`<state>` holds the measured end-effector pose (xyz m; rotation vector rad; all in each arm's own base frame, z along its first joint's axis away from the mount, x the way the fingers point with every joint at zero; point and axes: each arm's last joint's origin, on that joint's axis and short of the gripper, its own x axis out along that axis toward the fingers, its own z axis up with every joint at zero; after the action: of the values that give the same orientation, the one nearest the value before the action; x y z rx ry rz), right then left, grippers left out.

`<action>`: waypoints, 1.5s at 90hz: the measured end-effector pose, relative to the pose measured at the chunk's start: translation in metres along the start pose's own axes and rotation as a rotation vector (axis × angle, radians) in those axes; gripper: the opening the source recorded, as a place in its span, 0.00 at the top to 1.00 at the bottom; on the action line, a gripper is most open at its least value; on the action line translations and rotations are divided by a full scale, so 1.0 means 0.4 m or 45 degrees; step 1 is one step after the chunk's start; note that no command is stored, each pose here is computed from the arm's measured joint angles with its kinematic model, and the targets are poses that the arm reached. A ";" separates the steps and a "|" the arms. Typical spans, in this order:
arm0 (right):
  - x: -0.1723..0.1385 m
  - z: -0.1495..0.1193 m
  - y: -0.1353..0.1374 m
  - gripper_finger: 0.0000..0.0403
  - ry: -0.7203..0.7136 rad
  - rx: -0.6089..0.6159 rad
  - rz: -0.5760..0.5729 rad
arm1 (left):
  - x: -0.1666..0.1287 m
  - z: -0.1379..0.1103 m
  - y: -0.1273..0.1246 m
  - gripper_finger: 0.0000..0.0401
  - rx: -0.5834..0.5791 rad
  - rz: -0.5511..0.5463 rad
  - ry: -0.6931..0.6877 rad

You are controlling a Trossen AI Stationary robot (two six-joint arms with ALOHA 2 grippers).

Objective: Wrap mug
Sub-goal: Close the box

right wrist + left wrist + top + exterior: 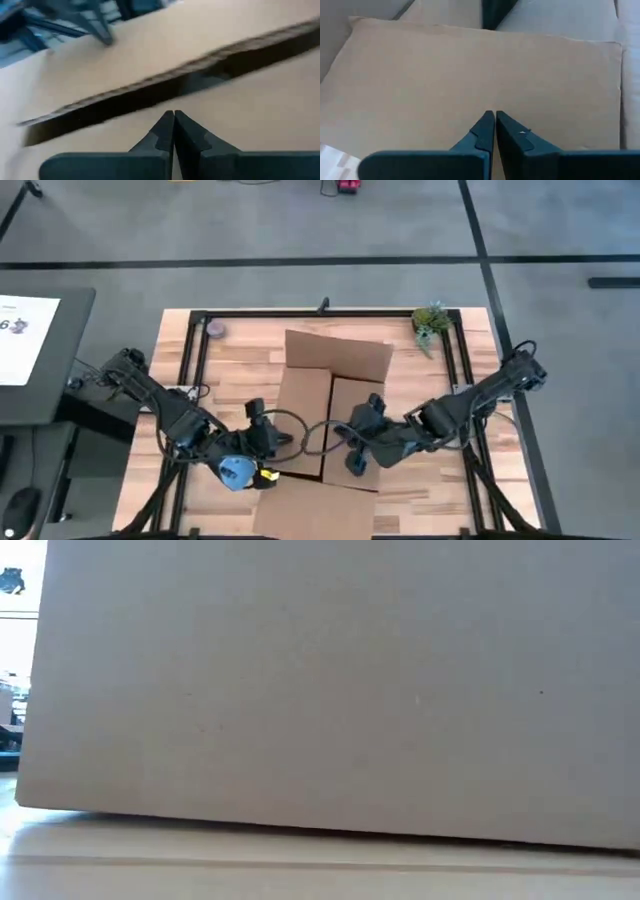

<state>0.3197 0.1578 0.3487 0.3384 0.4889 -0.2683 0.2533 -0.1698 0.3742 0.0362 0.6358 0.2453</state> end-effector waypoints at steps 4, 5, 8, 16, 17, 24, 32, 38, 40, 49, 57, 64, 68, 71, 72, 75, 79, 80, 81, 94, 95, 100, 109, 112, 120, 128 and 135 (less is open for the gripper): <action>0.014 -0.011 0.005 1.00 -0.031 0.013 0.048 | 0.000 -0.001 -0.001 1.00 -0.011 -0.013 0.009; 0.017 -0.013 0.006 1.00 -0.039 0.013 0.058 | 0.000 -0.001 -0.001 1.00 -0.014 -0.016 0.011; 0.026 -0.019 0.008 1.00 -0.069 0.020 0.085 | 0.000 -0.001 -0.001 1.00 -0.022 -0.025 0.017; 0.038 -0.024 0.014 1.00 -0.148 0.034 0.150 | 0.000 -0.002 -0.003 1.00 -0.041 -0.059 0.039; 0.039 -0.024 0.015 1.00 -0.157 0.031 0.156 | -0.001 -0.002 -0.003 1.00 -0.045 -0.064 0.041; 0.040 -0.019 0.021 1.00 -0.212 0.017 0.197 | -0.004 -0.001 -0.003 1.00 -0.067 -0.098 0.056; 0.036 -0.011 0.026 1.00 -0.243 -0.017 0.240 | -0.005 -0.001 -0.003 1.00 -0.086 -0.114 0.069; 0.028 -0.003 0.028 1.00 -0.249 -0.037 0.293 | -0.007 -0.002 -0.001 1.00 -0.109 -0.118 0.082; 0.023 0.001 0.027 1.00 -0.245 -0.043 0.316 | -0.007 -0.003 -0.001 1.00 -0.114 -0.116 0.085; -0.003 0.014 0.015 1.00 -0.199 -0.049 0.381 | -0.003 -0.004 0.003 1.00 -0.128 -0.110 0.105; -0.033 0.030 0.007 1.00 -0.221 -0.047 0.383 | 0.015 -0.017 0.004 1.00 -0.112 -0.118 0.189; -0.036 0.043 0.000 1.00 -0.258 -0.079 0.373 | 0.020 -0.014 0.011 1.00 -0.134 -0.128 0.206; -0.027 0.045 -0.010 1.00 -0.250 -0.099 0.346 | 0.023 -0.011 0.017 1.00 -0.138 -0.118 0.209; -0.014 0.043 -0.022 1.00 -0.239 -0.103 0.319 | 0.026 -0.010 0.018 1.00 -0.132 -0.115 0.210; -0.010 0.042 -0.026 1.00 -0.234 -0.103 0.309 | 0.026 -0.010 0.018 1.00 -0.129 -0.114 0.211; 0.004 0.038 -0.041 1.00 -0.216 -0.096 0.276 | 0.030 -0.009 0.018 1.00 -0.124 -0.112 0.211; 0.023 0.029 -0.061 1.00 -0.195 -0.080 0.236 | 0.036 -0.006 0.021 1.00 -0.128 -0.110 0.206; 0.027 0.027 -0.066 1.00 -0.190 -0.075 0.227 | 0.036 -0.004 0.022 1.00 -0.130 -0.110 0.205; 0.032 0.024 -0.070 1.00 -0.186 -0.070 0.218 | 0.035 -0.003 0.023 1.00 -0.132 -0.110 0.205; 0.068 0.003 -0.109 1.00 -0.157 -0.062 0.145 | -0.013 0.046 0.039 1.00 -0.203 -0.170 0.131; 0.069 0.003 -0.110 1.00 -0.157 -0.061 0.144 | -0.019 0.052 0.040 1.00 -0.211 -0.182 0.123; 0.074 0.002 -0.117 1.00 -0.152 -0.060 0.137 | -0.051 0.077 0.045 1.00 -0.249 -0.248 0.090; 0.084 -0.002 -0.120 1.00 -0.143 -0.066 0.125 | -0.117 0.109 0.054 1.00 -0.316 -0.429 0.138; 0.085 -0.002 -0.120 1.00 -0.142 -0.068 0.124 | -0.138 0.110 0.056 1.00 -0.334 -0.483 0.190; 0.084 -0.001 -0.120 1.00 -0.142 -0.067 0.126 | -0.184 0.086 0.050 1.00 -0.401 -0.581 0.403; 0.084 -0.002 -0.120 1.00 -0.142 -0.072 0.125 | -0.218 0.037 0.025 1.00 -0.438 -0.605 0.633; 0.084 -0.001 -0.120 1.00 -0.146 -0.074 0.127 | -0.246 -0.022 -0.013 1.00 -0.429 -0.575 0.773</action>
<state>0.3325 0.1085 0.3196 0.2882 0.3648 -0.1749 0.1726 -0.1988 0.4239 -0.5193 1.1745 -0.0869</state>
